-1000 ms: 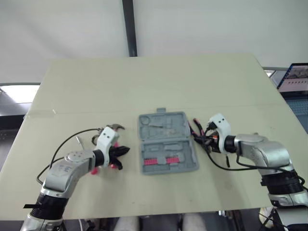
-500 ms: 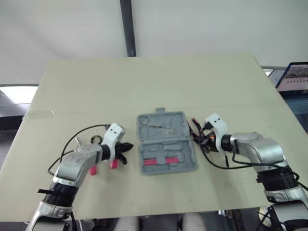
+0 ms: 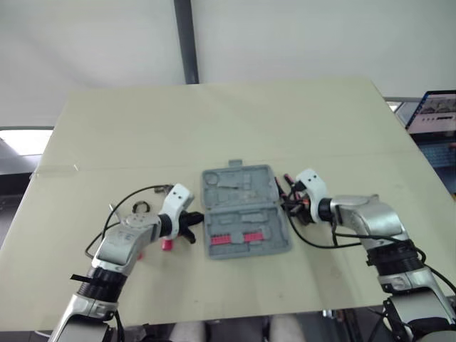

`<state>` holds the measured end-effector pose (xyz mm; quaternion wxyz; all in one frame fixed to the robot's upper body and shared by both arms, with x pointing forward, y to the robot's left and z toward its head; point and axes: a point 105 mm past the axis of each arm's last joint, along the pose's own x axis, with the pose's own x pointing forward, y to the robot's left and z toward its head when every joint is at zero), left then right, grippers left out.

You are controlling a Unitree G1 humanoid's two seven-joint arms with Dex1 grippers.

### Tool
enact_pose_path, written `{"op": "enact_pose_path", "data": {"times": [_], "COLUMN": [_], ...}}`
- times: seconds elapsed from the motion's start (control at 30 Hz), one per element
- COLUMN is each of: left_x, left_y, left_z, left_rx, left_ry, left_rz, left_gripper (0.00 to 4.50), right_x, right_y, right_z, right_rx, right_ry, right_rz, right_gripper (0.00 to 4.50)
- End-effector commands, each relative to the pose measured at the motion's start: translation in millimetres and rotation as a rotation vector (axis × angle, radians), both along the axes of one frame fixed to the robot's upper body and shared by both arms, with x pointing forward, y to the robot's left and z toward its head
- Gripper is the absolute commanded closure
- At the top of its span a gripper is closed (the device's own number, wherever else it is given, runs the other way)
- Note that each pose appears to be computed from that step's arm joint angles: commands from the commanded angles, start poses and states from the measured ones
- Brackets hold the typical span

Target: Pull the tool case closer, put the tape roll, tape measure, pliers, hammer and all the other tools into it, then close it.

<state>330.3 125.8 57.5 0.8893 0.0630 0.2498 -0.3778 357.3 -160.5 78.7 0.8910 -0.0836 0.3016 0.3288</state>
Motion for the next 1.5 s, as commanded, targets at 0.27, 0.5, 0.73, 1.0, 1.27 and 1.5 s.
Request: {"op": "enact_pose_path", "data": {"times": [0.27, 0.5, 0.73, 1.0, 1.27, 1.5], "left_x": [-5, -12, -12, -17, -40, -65], "left_y": [-8, -9, -8, -9, -15, -20], "left_z": [-2, -6, -8, -8, -15, -18], "left_rx": [0.005, 0.011, 0.024, 0.03, 0.02, 0.011], "left_ry": [0.007, 0.018, 0.017, 0.028, 0.089, 0.149], "left_rz": [-0.047, -0.055, -0.049, -0.06, -0.093, -0.12], "left_gripper": [4.44, 4.44, 4.44, 4.44, 4.44, 4.44], "right_x": [-1, -2, 3, -8, -30, -53], "right_y": [11, 17, 19, 24, 25, 24], "right_z": [4, 0, -4, -4, -7, -10], "right_rx": [0.016, 0.017, -0.018, -0.013, -0.019, -0.031], "right_ry": [-0.019, -0.022, -0.041, -0.01, 0.037, 0.084], "right_rz": [0.067, 0.091, 0.123, 0.183, 0.22, 0.246], "right_gripper": [4.5, 4.5, 4.5, 4.5, 4.5, 4.5]}}
